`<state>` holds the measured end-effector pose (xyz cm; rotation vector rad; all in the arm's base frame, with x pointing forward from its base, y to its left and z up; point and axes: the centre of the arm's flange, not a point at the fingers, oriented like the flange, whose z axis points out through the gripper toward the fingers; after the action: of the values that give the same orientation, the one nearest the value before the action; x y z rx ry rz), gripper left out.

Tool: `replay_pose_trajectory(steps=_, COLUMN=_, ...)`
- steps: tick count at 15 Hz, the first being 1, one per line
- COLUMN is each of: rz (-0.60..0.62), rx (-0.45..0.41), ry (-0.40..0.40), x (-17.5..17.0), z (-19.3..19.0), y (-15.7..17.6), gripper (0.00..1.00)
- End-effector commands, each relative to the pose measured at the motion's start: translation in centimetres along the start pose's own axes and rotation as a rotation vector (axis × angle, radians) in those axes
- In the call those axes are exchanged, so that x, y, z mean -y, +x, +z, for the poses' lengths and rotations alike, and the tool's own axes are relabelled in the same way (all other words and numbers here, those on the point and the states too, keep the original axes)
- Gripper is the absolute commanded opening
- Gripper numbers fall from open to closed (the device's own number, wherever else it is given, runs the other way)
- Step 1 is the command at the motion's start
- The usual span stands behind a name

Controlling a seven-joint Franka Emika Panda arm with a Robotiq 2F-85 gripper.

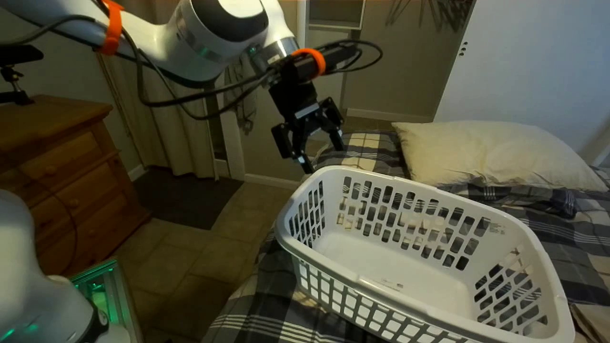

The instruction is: Spin the washing basket anticlockwise once

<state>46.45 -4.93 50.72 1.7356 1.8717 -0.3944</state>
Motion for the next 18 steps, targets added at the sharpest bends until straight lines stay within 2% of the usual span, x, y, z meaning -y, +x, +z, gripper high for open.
replay_pose_trajectory(steps=1, rz=0.188, rx=-0.064, ry=-0.025, x=-1.0, z=-4.7, y=-0.7, gripper=1.00)
replay_pose_trajectory(steps=5, rz=0.394, rx=-0.120, ry=-0.071, x=-1.6, z=-8.0, y=-1.5, gripper=1.00)
replay_pose_trajectory(steps=10, rz=0.650, rx=-0.155, ry=-0.134, x=-1.2, z=-10.2, y=-1.7, gripper=1.00)
replay_pose_trajectory(steps=11, rz=0.671, rx=-0.165, ry=-0.152, x=-1.1, z=-10.4, y=-1.6, gripper=1.00)
replay_pose_trajectory(steps=12, rz=0.605, rx=-0.137, ry=-0.118, x=-1.7, z=-9.6, y=-1.9, gripper=1.00)
replay_pose_trajectory(steps=18, rz=0.656, rx=-0.147, ry=-0.136, x=-1.7, z=-10.2, y=-2.0, gripper=1.00)
